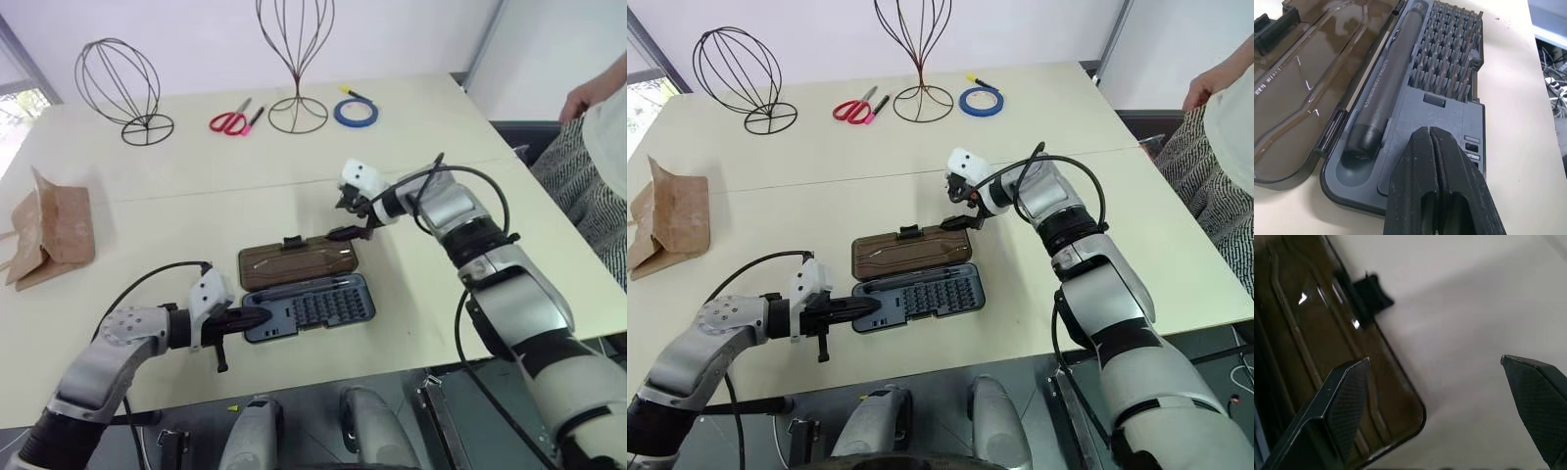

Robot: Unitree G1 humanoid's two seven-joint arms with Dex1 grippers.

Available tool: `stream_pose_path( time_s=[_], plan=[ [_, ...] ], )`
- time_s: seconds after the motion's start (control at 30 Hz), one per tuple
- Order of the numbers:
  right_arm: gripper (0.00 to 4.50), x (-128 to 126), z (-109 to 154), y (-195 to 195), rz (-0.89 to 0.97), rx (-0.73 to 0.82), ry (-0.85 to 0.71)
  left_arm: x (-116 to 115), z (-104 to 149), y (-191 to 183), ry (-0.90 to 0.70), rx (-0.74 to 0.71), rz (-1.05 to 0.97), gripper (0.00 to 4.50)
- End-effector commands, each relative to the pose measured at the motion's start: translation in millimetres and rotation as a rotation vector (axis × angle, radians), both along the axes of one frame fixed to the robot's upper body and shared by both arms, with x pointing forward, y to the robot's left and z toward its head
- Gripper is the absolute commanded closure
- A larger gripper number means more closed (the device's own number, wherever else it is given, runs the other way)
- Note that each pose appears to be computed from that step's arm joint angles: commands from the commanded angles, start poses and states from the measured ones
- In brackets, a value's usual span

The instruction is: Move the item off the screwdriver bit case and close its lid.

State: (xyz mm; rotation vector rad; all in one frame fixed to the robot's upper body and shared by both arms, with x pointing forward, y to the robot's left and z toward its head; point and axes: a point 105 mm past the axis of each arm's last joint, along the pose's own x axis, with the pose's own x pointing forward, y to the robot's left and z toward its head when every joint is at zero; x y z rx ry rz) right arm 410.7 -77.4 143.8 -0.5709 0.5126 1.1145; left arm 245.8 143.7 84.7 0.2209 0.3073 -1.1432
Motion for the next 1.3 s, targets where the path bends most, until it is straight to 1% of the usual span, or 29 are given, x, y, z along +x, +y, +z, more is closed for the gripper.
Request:
stream_pose_path(
  time_s=[0.03, 0.2, 0.37, 0.47, 0.5, 0.7, 0.9, 1.03, 1.17, 1.3],
  plan=[
    [0.00, 1.8, 6.9, 5.6, 0.014, 0.030, -0.007, -3.0, -11.0, 1.8, 0.031, 0.025, 0.014, 4.47],
    [0.00, 7.3, 4.4, 4.4, -0.025, 0.039, -0.009, -3.4, -11.4, 1.8, 0.030, 0.025, 0.014, 4.47],
    [0.00, 6.7, -1.8, 6.4, -0.029, 0.044, 0.009, -3.0, -14.7, 4.1, 0.030, 0.031, 0.018, 4.47],
    [0.88, 5.6, -3.9, 7.0, -0.022, 0.046, 0.012, -2.3, -16.0, 4.6, 0.030, 0.033, 0.019, 4.50],
    [1.32, 5.3, -4.8, 7.2, -0.020, 0.046, 0.011, -2.0, -15.5, 4.1, 0.029, 0.032, 0.019, 4.50],
    [4.44, 0.5, -11.0, 9.4, 0.009, 0.032, 0.021, -0.2, -9.0, 0.3, 0.016, 0.026, 0.021, 4.50],
    [4.48, -5.4, -15.1, 10.5, 0.063, -0.004, -0.006, 0.5, -2.9, -3.1, 0.011, 0.018, 0.031, 4.50],
    [4.48, -9.5, -12.6, 13.4, 0.101, -0.016, -0.046, 0.4, -1.0, -3.5, 0.010, 0.019, 0.035, 4.50],
    [4.48, -9.8, -4.9, 16.0, 0.141, -0.032, -0.156, 2.6, 1.5, -4.5, 0.004, 0.016, 0.040, 4.50],
    [4.48, -8.7, 9.6, 16.8, 0.196, -0.060, -0.340, 6.7, 4.1, -4.1, -0.003, 0.010, 0.054, 4.50]
  ],
)
